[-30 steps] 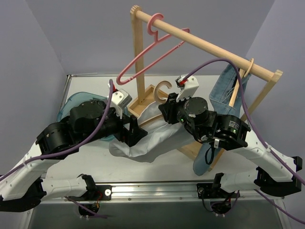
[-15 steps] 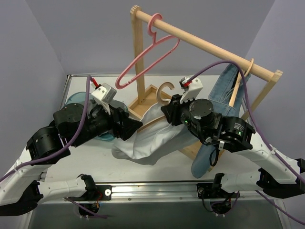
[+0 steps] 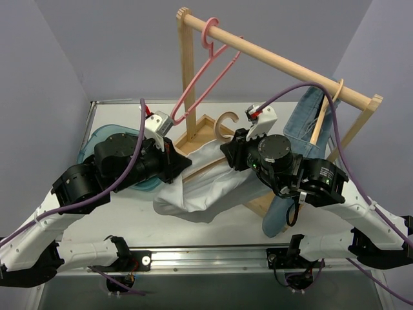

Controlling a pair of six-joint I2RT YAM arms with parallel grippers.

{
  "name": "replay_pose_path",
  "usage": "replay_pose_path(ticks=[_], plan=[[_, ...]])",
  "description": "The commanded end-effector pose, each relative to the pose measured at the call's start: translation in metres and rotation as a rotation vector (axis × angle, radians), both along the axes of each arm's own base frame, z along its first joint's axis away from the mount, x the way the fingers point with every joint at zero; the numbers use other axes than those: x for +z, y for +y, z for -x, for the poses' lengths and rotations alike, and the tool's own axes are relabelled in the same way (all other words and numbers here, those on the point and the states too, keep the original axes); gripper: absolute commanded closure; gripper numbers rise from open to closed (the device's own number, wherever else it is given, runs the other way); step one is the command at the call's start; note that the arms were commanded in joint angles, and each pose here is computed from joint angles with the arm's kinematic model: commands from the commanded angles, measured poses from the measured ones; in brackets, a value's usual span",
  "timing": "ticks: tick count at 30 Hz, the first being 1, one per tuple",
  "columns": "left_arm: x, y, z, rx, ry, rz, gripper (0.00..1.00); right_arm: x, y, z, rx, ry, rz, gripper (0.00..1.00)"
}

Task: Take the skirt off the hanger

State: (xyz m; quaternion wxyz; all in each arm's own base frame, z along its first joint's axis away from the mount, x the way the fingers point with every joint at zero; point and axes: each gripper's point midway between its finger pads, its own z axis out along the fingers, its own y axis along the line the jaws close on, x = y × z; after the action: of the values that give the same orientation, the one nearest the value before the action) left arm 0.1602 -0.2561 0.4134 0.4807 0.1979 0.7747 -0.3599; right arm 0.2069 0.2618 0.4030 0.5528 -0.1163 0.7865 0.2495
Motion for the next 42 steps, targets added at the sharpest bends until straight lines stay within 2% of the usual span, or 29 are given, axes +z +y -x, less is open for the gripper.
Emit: replay_pose_path(ticks=[1,5,9,18,20,24,28,34,37,40,42], plan=[[0.023,0.019,-0.003,0.057,-0.044,0.036,0.98,0.015,-0.026,-0.007,-0.106,-0.039,-0.032,1.00],[0.030,0.049,-0.002,0.148,-0.057,0.062,0.98,0.002,-0.065,-0.016,-0.311,-0.030,-0.014,1.00],[0.044,0.077,0.009,0.185,-0.085,0.131,0.98,-0.018,-0.084,-0.021,-0.425,-0.018,0.053,1.00],[0.074,0.076,0.057,-0.058,-0.166,0.300,0.98,-0.044,-0.080,-0.039,-0.566,0.021,0.159,1.00],[0.069,0.076,0.058,-0.062,-0.151,0.295,0.98,-0.044,-0.072,-0.040,-0.537,0.038,0.132,1.00],[0.038,0.070,0.050,-0.025,-0.074,0.209,0.98,-0.022,-0.046,-0.035,-0.404,0.039,-0.045,1.00],[0.014,0.060,0.043,-0.020,-0.037,0.155,0.98,0.004,-0.044,-0.026,-0.338,0.027,-0.158,1.00],[0.006,0.073,0.035,0.065,-0.027,0.153,0.98,0.012,-0.066,-0.016,-0.345,0.018,-0.188,1.00],[0.004,0.067,0.036,0.045,-0.013,0.155,0.98,0.017,-0.069,-0.013,-0.334,0.013,-0.224,1.00],[0.006,0.060,0.039,0.009,-0.010,0.156,0.98,0.011,-0.068,-0.013,-0.325,0.010,-0.185,1.00],[0.011,0.068,0.033,0.069,-0.013,0.174,0.98,0.002,-0.058,-0.011,-0.278,0.018,-0.154,1.00]])
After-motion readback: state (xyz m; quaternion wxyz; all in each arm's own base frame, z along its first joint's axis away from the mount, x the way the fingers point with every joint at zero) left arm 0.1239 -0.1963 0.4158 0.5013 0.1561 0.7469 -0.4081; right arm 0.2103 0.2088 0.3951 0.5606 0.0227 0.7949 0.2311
